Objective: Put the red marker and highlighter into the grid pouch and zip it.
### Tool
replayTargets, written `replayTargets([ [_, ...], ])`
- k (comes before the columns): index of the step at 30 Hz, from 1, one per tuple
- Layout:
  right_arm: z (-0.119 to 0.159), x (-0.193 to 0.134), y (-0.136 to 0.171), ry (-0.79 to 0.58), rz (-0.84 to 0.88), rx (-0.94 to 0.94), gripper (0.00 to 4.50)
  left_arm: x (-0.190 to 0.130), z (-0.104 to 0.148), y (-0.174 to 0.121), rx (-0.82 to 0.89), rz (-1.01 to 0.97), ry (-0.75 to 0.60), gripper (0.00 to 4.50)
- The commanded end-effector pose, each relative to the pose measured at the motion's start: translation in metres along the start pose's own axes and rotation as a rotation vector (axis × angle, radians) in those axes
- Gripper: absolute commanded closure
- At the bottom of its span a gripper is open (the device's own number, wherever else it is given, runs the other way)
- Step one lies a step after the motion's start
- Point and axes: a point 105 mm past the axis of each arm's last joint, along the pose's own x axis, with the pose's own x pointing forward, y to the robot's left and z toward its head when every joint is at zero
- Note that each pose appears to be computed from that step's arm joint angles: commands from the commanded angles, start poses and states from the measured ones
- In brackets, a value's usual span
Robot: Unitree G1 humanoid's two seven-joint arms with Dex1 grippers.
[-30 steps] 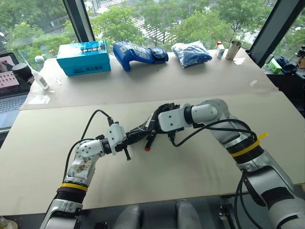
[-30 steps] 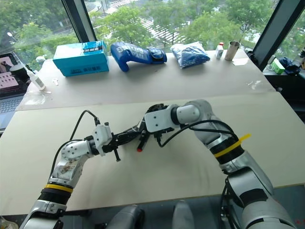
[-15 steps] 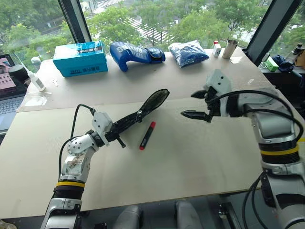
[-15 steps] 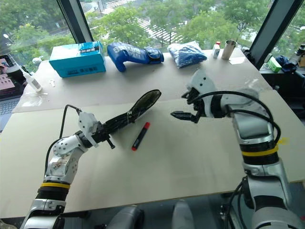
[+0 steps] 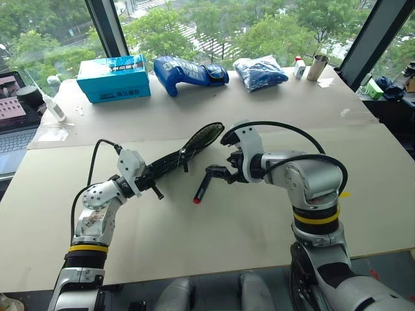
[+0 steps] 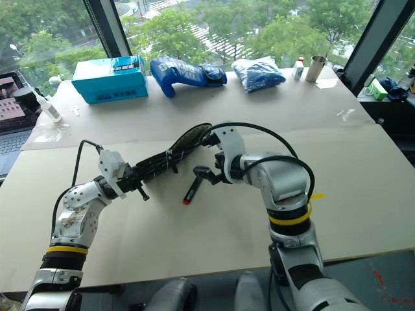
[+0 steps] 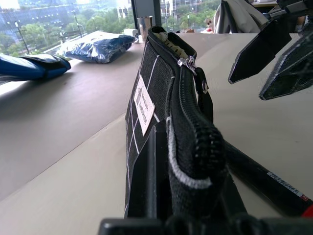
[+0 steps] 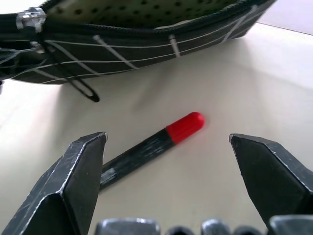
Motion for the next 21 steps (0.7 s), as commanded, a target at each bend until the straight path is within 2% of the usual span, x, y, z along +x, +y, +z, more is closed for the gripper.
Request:
replayTargets([
  [1,-0.002,0.006,-0.001,0.023,-0.048,0.034,0.04,0.003,0.01,-0.001,0.035,-0.008,-0.028,4.5],
  [6,-0.01,0.024,0.02,0.075,-0.01,0.068,0.04,0.005,0.008,-0.005,0.029,-0.011,-0.032,4.5],
  [21,0.004,0.053,0.03,0.085,-0.02,0.092,0.04,0.005,0.007,-0.007,0.023,-0.001,-0.037,4.5],
])
